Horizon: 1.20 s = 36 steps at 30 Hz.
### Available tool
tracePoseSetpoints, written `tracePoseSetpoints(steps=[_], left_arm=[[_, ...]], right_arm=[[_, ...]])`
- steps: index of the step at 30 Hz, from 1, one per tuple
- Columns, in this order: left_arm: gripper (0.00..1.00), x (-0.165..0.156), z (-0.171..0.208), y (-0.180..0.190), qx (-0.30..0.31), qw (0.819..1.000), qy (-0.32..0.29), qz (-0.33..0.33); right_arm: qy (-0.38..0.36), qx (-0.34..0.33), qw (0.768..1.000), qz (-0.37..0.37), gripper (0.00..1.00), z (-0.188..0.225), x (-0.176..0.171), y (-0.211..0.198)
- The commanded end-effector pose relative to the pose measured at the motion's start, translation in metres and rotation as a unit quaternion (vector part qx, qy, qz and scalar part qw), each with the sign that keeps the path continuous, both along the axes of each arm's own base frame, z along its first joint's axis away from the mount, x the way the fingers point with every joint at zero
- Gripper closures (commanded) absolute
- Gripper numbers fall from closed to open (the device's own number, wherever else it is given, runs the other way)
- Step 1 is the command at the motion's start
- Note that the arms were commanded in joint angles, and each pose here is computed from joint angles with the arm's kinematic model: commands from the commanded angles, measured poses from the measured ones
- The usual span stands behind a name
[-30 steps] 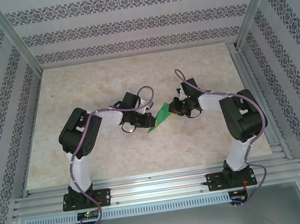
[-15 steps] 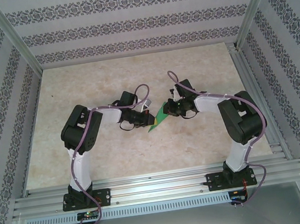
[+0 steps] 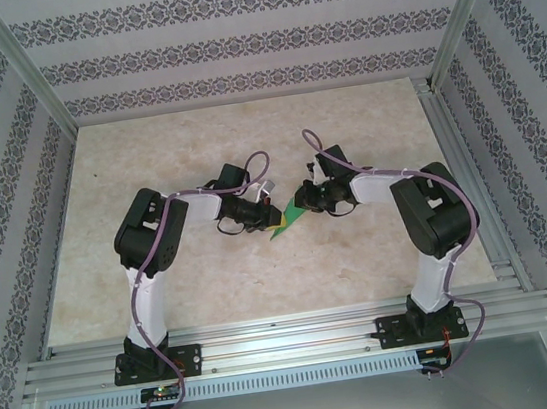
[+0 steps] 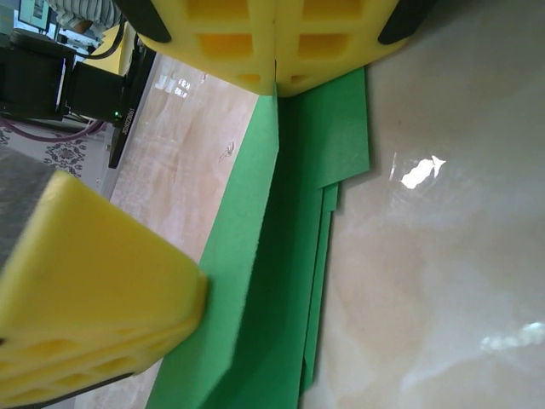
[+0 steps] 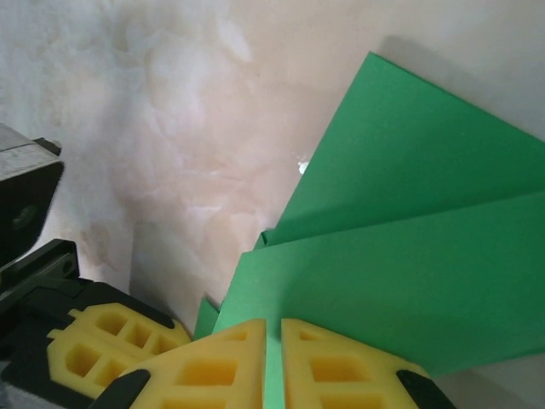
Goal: Fold a paper plane with a square sheet of paper (fold left side to right side)
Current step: Fold the wing for the fifth time at the center of the table.
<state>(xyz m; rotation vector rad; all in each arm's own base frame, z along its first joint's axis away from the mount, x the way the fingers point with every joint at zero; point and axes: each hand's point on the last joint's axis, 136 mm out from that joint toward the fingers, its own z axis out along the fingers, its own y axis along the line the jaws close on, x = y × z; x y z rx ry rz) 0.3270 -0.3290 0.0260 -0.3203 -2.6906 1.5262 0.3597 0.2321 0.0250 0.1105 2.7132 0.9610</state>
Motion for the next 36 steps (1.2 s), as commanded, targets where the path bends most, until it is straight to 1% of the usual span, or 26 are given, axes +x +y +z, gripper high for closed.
tracePoseSetpoints(steps=[1,7,9,12,16,19,22,25,26,29,31,33,36], left_arm=[[1.00,0.023,-0.016,0.011,0.030,0.999,-0.029,0.023],[1.00,0.028,-0.015,0.017,0.036,0.998,-0.030,0.032],[1.00,0.030,-0.015,0.023,0.048,0.997,-0.038,0.035],[0.98,0.034,-0.010,0.035,0.078,0.994,-0.063,0.041],[0.95,0.035,0.002,0.053,0.131,0.984,-0.112,0.042],[0.88,0.033,0.010,0.061,0.146,0.980,-0.132,0.043],[0.87,0.029,0.019,0.064,0.143,0.978,-0.147,0.045],[0.80,0.024,0.031,0.065,0.130,0.976,-0.170,0.044],[0.79,0.023,0.037,0.065,0.123,0.975,-0.182,0.040],[0.71,0.016,0.050,0.061,0.108,0.971,-0.212,0.019],[0.64,0.012,0.050,0.057,0.120,0.966,-0.230,0.000],[0.60,0.011,0.048,0.050,0.130,0.962,-0.238,-0.019],[0.59,0.017,0.044,0.040,0.124,0.963,-0.237,-0.028]], right_arm=[[-0.006,0.003,1.000,-0.003,0.87,0.001,0.008,0.006],[0.019,-0.018,0.999,-0.024,0.88,-0.019,0.003,-0.010],[0.029,-0.021,0.999,-0.029,0.88,-0.026,0.001,-0.015],[0.040,-0.025,0.998,-0.037,0.89,-0.034,-0.002,-0.022],[0.049,-0.034,0.997,-0.042,0.89,-0.041,-0.007,-0.027],[0.052,-0.033,0.997,-0.044,0.89,-0.043,-0.006,-0.027],[0.052,-0.031,0.997,-0.045,0.89,-0.042,-0.005,-0.027],[0.054,-0.030,0.997,-0.045,0.89,-0.043,-0.005,-0.027],[0.053,-0.029,0.997,-0.045,0.89,-0.043,-0.005,-0.026],[0.054,-0.028,0.997,-0.045,0.89,-0.043,-0.005,-0.026],[0.056,-0.029,0.997,-0.046,0.89,-0.044,-0.005,-0.027],[0.055,-0.026,0.997,-0.046,0.89,-0.043,-0.005,-0.026],[0.057,-0.025,0.997,-0.046,0.89,-0.043,-0.005,-0.026]])
